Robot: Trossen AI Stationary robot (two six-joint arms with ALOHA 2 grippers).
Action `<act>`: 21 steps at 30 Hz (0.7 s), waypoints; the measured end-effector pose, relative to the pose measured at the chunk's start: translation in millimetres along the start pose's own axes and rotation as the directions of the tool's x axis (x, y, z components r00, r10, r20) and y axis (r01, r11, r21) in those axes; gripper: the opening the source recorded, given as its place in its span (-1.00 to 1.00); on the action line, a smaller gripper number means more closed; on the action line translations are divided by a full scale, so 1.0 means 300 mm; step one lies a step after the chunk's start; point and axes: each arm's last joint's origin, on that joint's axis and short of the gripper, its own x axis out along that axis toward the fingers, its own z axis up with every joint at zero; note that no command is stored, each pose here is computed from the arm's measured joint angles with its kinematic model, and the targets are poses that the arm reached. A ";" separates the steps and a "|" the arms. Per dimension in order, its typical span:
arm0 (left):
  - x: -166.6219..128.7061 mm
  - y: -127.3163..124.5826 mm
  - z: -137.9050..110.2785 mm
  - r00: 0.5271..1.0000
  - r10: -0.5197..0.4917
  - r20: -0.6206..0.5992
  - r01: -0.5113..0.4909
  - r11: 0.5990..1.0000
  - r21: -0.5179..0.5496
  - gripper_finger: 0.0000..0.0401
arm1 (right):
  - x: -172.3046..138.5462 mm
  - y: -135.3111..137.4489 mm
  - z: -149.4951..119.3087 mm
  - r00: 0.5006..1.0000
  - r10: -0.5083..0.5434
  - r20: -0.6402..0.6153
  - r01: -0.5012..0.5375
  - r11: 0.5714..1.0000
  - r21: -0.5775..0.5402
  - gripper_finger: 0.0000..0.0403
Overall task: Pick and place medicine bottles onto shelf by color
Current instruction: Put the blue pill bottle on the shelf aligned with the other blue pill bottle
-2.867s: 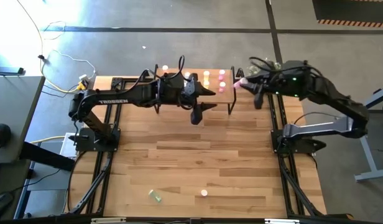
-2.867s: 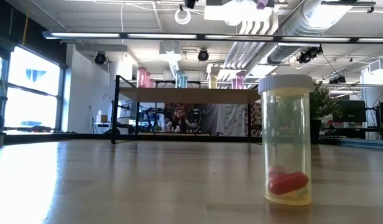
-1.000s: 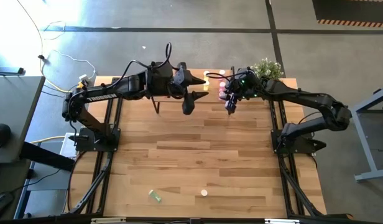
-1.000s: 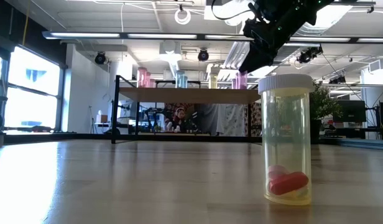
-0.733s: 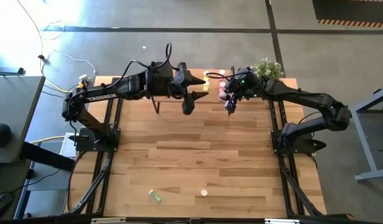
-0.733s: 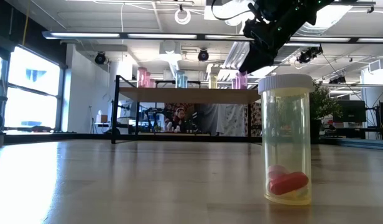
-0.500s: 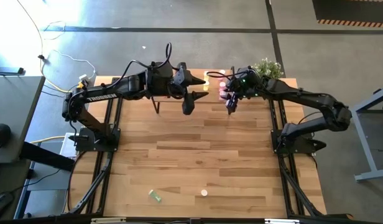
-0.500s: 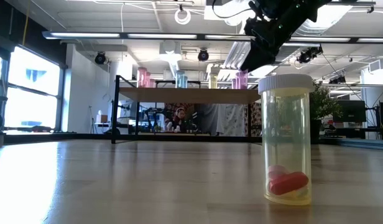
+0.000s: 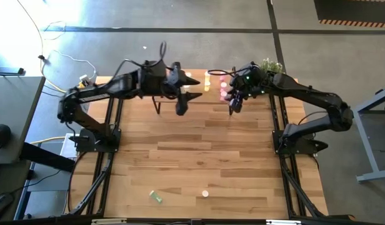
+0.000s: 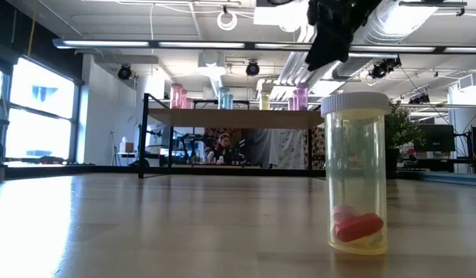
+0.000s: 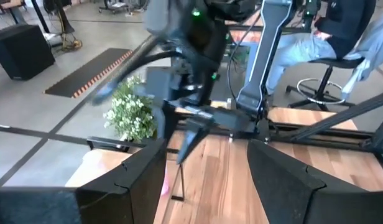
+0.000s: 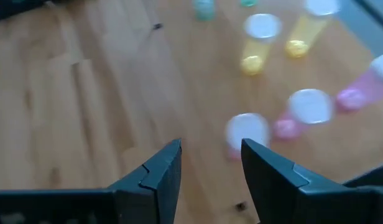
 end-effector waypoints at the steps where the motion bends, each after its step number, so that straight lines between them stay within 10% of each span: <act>1: -0.023 0.001 0.005 1.000 0.000 -0.003 0.000 1.000 0.000 0.08 | -0.009 0.014 0.004 1.000 0.012 -0.010 -0.012 1.000 0.008 -0.22; 21: -0.175 -0.102 -0.243 0.961 -0.157 -0.229 0.152 0.988 -0.039 0.08 | -0.058 0.387 -0.051 0.985 0.151 -0.085 -0.129 0.966 0.226 -0.22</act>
